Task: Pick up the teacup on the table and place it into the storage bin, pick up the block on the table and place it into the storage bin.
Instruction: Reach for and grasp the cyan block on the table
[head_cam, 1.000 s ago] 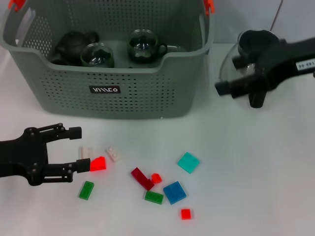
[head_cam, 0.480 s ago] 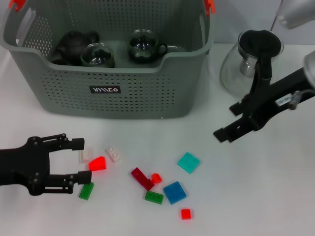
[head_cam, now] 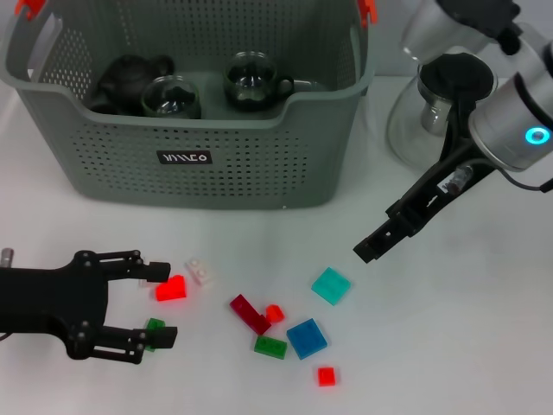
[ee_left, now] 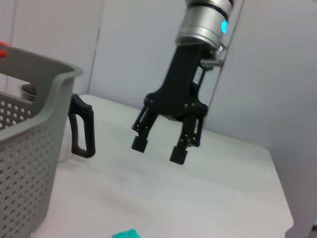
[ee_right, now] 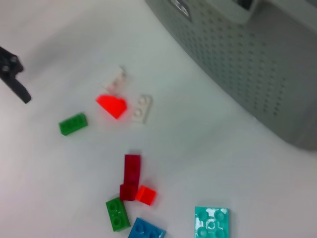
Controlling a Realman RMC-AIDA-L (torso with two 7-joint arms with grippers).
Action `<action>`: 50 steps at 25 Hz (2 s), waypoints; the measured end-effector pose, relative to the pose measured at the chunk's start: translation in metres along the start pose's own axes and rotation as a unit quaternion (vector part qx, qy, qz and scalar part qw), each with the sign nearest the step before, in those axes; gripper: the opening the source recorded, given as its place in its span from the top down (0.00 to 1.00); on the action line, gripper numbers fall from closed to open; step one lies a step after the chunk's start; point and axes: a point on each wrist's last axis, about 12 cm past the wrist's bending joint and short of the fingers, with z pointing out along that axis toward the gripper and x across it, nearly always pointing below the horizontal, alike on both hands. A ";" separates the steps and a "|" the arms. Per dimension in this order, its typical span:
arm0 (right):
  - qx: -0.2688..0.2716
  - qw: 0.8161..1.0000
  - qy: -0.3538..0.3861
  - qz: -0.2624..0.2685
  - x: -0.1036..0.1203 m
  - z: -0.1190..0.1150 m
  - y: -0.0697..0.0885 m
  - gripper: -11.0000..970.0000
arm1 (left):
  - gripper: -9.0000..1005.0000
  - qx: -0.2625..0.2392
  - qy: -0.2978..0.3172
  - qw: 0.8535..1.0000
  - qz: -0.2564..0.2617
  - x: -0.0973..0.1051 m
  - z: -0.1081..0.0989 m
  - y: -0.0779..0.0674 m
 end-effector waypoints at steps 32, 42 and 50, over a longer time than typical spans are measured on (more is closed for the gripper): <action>0.075 0.991 0.096 -0.052 -0.031 0.068 0.028 0.06 | 0.14 0.029 0.026 0.999 0.012 -0.005 0.024 0.008; 0.081 0.991 0.066 -0.080 -0.034 0.091 0.039 0.06 | 0.14 0.026 0.025 0.999 0.011 -0.005 0.023 0.008; 0.079 0.992 0.058 -0.078 -0.033 0.094 0.040 0.06 | 0.14 0.022 0.023 0.999 0.010 -0.003 0.023 0.007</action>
